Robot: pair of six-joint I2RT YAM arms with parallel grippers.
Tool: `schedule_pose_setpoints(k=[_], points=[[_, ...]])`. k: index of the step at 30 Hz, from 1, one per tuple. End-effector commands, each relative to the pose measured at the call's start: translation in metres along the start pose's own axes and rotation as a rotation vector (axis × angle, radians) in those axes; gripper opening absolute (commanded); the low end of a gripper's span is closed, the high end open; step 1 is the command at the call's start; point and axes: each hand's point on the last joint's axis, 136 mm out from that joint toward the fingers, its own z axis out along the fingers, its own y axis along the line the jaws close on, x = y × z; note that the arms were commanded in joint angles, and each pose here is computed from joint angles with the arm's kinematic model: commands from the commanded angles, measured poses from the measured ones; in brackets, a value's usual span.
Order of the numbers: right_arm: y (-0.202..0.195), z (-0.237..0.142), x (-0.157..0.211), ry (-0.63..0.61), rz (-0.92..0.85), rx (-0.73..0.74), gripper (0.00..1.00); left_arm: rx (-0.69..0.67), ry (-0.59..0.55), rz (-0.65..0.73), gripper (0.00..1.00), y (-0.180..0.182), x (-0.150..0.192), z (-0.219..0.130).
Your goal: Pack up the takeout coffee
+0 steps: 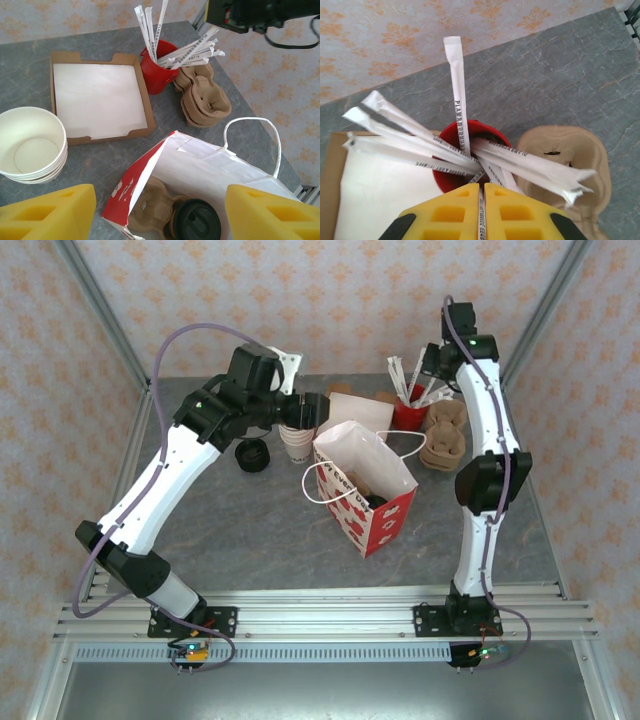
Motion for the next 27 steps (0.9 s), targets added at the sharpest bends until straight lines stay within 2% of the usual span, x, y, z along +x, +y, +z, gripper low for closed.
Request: schedule_pose_setpoints(k=[1,6,11,17,22,27], points=[[0.002,-0.091,-0.026,-0.127,0.018,-0.061,0.11,-0.007,-0.032,0.026,0.70,-0.001,-0.001,-0.016],[0.004,-0.160,-0.023,-0.201,0.011,-0.101,0.10,-0.024,-0.059,0.020,0.69,0.004,0.003,-0.022],[0.009,-0.227,-0.004,-0.268,-0.006,-0.166,0.11,-0.067,-0.095,0.011,0.70,0.015,0.010,-0.033],[0.048,-0.300,0.047,-0.281,-0.076,-0.424,0.12,-0.187,-0.144,-0.001,0.70,0.042,0.026,-0.053],[0.074,-0.323,0.096,-0.205,-0.172,-0.557,0.12,-0.254,-0.187,-0.040,0.70,0.063,0.036,-0.070],[0.092,-0.308,0.137,-0.093,-0.262,-0.576,0.12,-0.286,-0.190,-0.080,0.70,0.078,0.042,-0.073]])
